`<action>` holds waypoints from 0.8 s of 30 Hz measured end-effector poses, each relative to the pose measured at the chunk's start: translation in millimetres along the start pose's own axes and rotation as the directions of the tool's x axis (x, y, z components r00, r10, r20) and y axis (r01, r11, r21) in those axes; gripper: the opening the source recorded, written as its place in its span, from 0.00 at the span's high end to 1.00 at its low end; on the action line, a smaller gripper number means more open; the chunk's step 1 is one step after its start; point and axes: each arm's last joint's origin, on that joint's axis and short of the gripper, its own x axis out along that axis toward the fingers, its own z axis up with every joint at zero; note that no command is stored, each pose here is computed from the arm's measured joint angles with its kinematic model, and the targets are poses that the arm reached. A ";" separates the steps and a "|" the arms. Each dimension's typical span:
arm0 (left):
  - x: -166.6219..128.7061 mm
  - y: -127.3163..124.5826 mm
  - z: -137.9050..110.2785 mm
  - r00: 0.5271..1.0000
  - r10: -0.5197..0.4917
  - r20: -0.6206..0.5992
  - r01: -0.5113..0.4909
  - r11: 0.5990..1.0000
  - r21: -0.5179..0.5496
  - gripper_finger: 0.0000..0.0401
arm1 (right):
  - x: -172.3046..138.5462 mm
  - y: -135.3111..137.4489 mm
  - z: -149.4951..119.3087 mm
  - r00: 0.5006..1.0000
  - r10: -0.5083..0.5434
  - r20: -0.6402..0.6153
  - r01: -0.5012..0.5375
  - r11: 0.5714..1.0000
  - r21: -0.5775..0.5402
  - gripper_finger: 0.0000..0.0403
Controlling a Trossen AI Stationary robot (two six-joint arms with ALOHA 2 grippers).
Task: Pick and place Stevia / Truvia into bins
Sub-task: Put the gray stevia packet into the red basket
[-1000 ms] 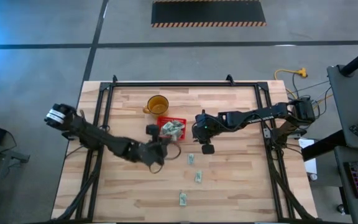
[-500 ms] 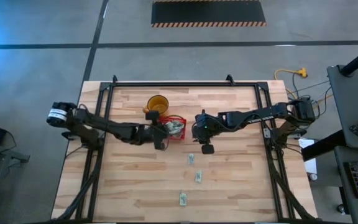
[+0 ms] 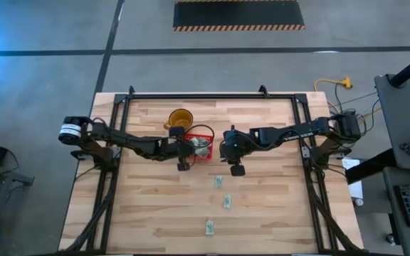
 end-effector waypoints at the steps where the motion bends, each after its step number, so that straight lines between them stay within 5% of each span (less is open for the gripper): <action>1: 0.1 -0.1 -0.2 1.000 0.000 -0.002 0.000 1.000 -0.008 0.99 | 0.1 0.0 -0.1 1.000 0.000 -0.001 0.000 1.000 0.000 0.83; 6: 0.1 -0.2 -1.2 1.000 0.000 -0.011 0.000 1.000 -0.018 0.91 | 0.2 0.0 -0.4 1.000 0.000 -0.002 0.000 1.000 0.000 0.82; 12: 0.1 -0.3 -1.6 1.000 -0.001 -0.014 0.001 1.000 -0.018 0.68 | 0.7 0.2 -1.5 1.000 0.002 -0.004 -0.002 0.999 0.035 0.84; 18: -1.0 -2.2 -1.9 0.999 -0.047 -0.015 0.046 0.998 -0.041 0.47 | 5.6 6.4 -10.2 0.989 0.143 0.024 -0.144 0.988 0.055 0.84; 24: -12.8 -1.7 -4.0 0.994 -0.088 -0.063 0.086 0.996 -0.028 0.37 | 11.4 16.9 -12.0 0.974 0.186 0.128 -0.185 0.983 -0.015 0.81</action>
